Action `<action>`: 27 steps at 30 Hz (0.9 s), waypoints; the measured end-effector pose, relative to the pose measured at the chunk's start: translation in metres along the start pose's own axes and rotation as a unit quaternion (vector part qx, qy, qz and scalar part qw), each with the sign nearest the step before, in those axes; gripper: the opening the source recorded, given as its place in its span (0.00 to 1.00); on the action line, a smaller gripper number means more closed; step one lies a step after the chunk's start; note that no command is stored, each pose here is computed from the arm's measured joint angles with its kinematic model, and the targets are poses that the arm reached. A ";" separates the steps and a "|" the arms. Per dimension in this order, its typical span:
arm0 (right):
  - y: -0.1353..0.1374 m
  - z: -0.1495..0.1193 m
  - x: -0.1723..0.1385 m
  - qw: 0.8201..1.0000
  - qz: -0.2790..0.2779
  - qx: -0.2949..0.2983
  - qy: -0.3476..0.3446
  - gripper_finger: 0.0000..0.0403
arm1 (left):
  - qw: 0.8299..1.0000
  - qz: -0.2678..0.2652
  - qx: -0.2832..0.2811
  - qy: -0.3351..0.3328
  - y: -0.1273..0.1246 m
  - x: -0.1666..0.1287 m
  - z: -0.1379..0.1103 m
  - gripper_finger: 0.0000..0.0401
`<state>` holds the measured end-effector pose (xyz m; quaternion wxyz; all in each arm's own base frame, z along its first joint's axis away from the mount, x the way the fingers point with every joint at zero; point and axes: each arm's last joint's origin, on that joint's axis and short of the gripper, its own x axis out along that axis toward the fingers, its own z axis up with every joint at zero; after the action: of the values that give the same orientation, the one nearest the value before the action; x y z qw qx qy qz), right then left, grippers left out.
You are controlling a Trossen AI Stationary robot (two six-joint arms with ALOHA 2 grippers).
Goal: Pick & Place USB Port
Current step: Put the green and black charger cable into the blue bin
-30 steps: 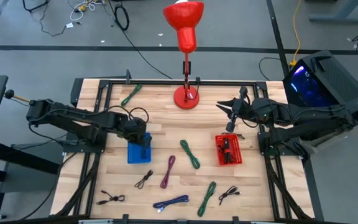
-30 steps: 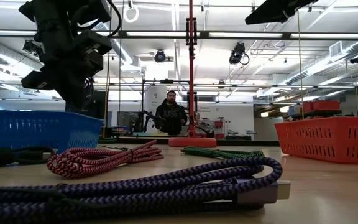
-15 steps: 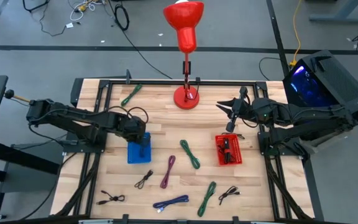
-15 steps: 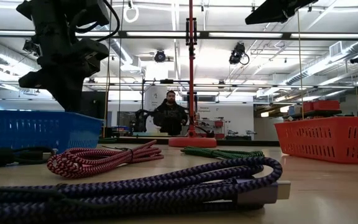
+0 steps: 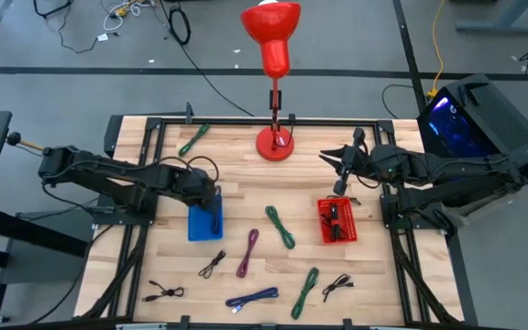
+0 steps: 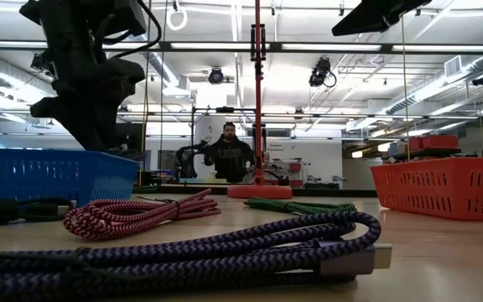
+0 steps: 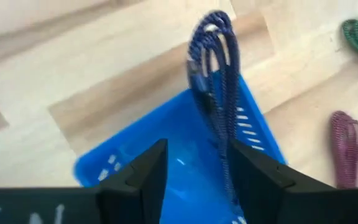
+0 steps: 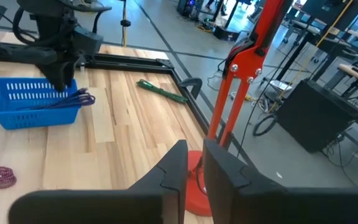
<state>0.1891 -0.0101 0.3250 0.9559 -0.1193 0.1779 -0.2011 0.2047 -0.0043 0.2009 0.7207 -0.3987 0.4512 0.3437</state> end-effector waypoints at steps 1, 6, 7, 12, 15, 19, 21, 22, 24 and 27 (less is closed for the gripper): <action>0.000 0.000 0.000 1.000 0.000 0.001 0.002 0.13 | 1.000 0.006 0.002 -0.004 0.001 -0.001 0.000 0.43; 0.000 -0.001 0.000 1.000 0.001 0.001 0.006 0.13 | 0.998 0.034 0.030 -0.032 0.006 -0.012 0.006 0.43; 0.000 -0.001 0.000 1.000 0.001 0.002 0.007 0.13 | 0.997 0.045 0.038 -0.039 0.008 -0.016 0.008 0.43; 0.000 -0.001 0.000 1.000 0.001 0.005 0.003 0.13 | 0.978 0.155 0.080 -0.119 0.022 -0.038 0.028 0.43; 0.000 -0.001 0.000 1.000 0.001 0.013 0.004 0.13 | 0.963 0.218 0.065 -0.142 0.038 -0.044 0.043 0.43; 0.000 -0.001 0.000 1.000 0.001 0.015 0.004 0.13 | 0.962 0.254 0.038 -0.093 0.067 -0.038 0.064 0.43; 0.000 -0.001 0.000 1.000 0.004 0.018 0.003 0.13 | 0.960 0.267 0.023 -0.084 0.081 -0.037 0.075 0.43; 0.001 -0.001 0.000 1.000 0.005 0.019 0.003 0.13 | 0.958 0.274 0.014 -0.082 0.087 -0.037 0.080 0.43; 0.001 -0.001 0.000 1.000 0.005 0.022 0.004 0.13 | 0.958 0.272 -0.001 -0.088 0.097 -0.038 0.090 0.43; 0.000 -0.001 0.000 1.000 0.005 0.024 0.004 0.13 | 0.967 0.230 -0.002 -0.105 0.107 -0.038 0.107 0.43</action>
<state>0.1891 -0.0099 0.3238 0.9587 -0.0947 0.1778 -0.2008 0.1397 0.1333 0.2369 0.6647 -0.2472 0.4516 0.5415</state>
